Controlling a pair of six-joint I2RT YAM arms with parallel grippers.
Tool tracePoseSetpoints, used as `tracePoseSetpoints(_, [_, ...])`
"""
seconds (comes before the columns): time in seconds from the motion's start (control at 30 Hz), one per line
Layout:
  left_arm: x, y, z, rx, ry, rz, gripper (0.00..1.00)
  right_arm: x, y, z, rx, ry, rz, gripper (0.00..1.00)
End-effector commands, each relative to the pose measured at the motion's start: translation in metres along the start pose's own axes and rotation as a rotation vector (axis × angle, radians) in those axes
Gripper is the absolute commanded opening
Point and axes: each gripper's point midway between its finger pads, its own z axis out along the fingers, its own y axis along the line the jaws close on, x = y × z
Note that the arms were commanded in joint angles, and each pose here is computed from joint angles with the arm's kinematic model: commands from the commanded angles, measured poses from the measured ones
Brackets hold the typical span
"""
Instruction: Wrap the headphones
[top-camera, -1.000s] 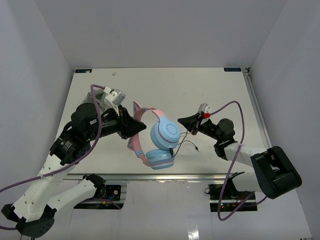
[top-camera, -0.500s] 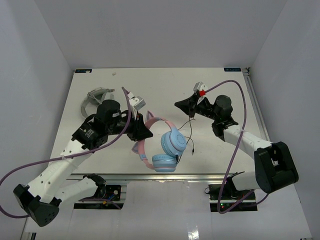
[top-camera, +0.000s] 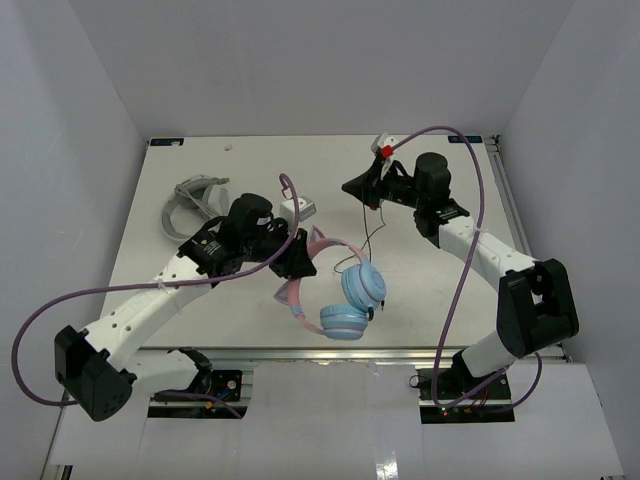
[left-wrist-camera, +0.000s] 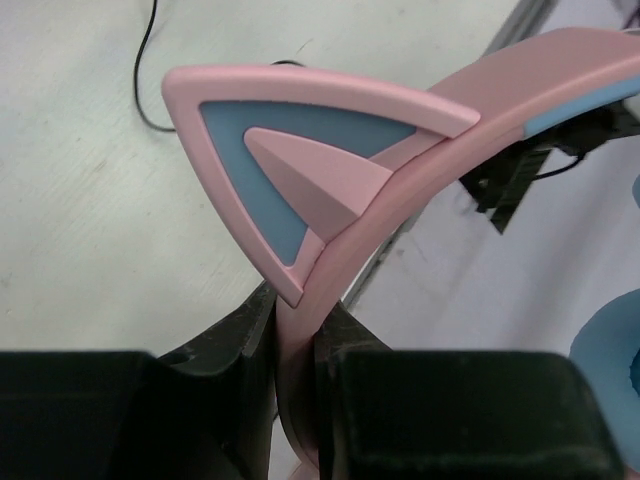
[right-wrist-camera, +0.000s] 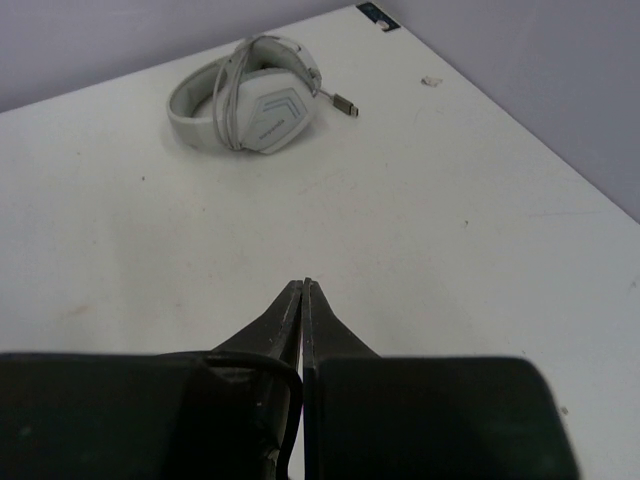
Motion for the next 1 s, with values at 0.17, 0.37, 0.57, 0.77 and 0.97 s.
tracePoseSetpoints(0.17, [0.004,0.030,0.026,-0.303,0.140,0.079,0.00,-0.014,-0.012,0.003,0.014,0.090,-0.008,0.08])
tracePoseSetpoints(0.37, [0.004,0.081,0.023,-0.647,0.186,0.069,0.00,-0.013,-0.005,-0.003,0.015,0.118,0.002,0.08])
tracePoseSetpoints(0.57, [0.018,0.132,-0.003,-1.007,0.234,0.014,0.00,-0.010,0.003,-0.013,0.033,0.142,0.018,0.08])
tracePoseSetpoints(0.77, [0.016,0.164,-0.038,-1.255,0.242,-0.040,0.00,-0.017,0.016,-0.019,0.003,0.150,0.045,0.08])
tracePoseSetpoints(0.97, [0.002,0.183,-0.063,-1.397,0.183,-0.134,0.00,-0.026,0.056,-0.024,-0.151,0.112,0.113,0.08])
